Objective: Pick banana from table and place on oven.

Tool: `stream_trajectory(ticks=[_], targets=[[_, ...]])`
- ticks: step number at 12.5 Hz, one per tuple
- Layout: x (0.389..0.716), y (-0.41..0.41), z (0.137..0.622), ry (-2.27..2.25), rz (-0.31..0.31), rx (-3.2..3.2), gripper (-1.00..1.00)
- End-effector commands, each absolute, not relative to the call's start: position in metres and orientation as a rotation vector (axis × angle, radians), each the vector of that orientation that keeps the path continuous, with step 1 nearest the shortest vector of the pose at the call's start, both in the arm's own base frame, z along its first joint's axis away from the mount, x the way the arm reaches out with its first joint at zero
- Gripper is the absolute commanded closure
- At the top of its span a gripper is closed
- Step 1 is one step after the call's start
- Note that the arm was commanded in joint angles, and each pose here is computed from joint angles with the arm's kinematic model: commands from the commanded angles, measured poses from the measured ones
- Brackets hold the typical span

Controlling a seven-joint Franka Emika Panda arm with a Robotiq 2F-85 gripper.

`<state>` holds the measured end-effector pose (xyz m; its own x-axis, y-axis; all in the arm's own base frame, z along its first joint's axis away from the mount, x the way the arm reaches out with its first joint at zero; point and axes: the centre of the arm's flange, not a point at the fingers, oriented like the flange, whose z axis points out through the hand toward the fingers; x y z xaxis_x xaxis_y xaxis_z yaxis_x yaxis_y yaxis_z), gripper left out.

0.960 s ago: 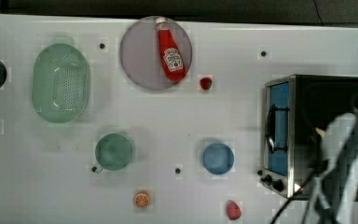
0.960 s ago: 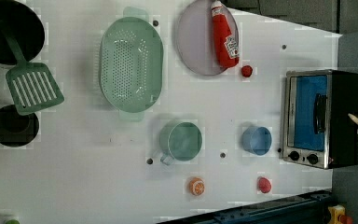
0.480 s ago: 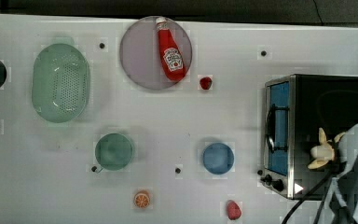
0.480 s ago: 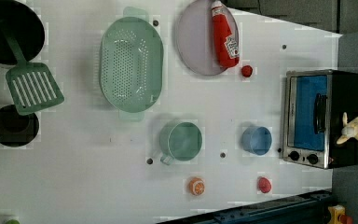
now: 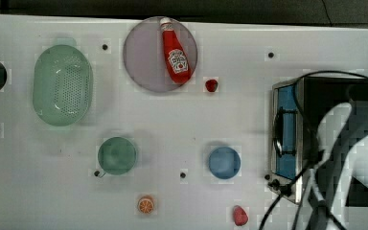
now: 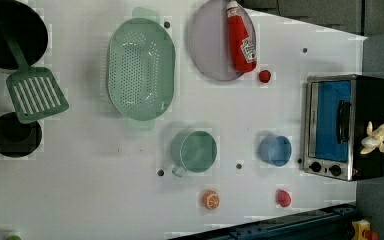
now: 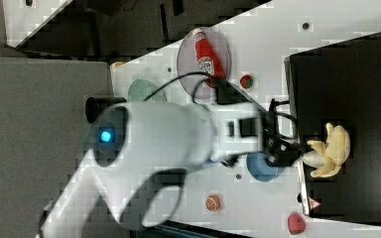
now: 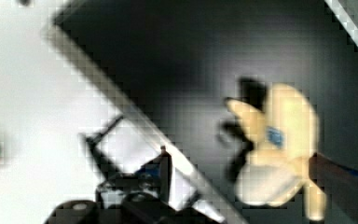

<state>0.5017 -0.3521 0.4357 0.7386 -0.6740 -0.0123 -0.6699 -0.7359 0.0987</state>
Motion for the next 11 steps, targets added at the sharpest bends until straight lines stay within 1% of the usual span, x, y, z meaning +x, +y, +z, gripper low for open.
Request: stream_trajectory(ticks=[1, 2, 3, 4, 5, 6, 7, 9, 11], targets=[[0.523, -0.293, 0.532, -1.166, 0.160, 2.862, -1.00], [0.518, -0.269, 0.545, -1.215, 0.096, 2.878, -1.00], [0.510, -0.243, 0.557, -1.284, -0.003, 2.878, -1.00], [0.503, -0.216, 0.571, -1.387, -0.077, 2.846, -1.00], [0.497, -0.189, 0.587, -1.489, -0.110, 2.800, -1.00], [0.492, -0.162, 0.603, -1.570, -0.113, 2.759, -1.00], [0.489, -0.135, 0.618, -1.606, -0.089, 2.744, -1.00], [0.485, -0.085, 0.642, -1.564, -0.021, 2.775, -1.00], [0.480, -0.057, 0.656, -1.470, 0.049, 2.780, -1.00]])
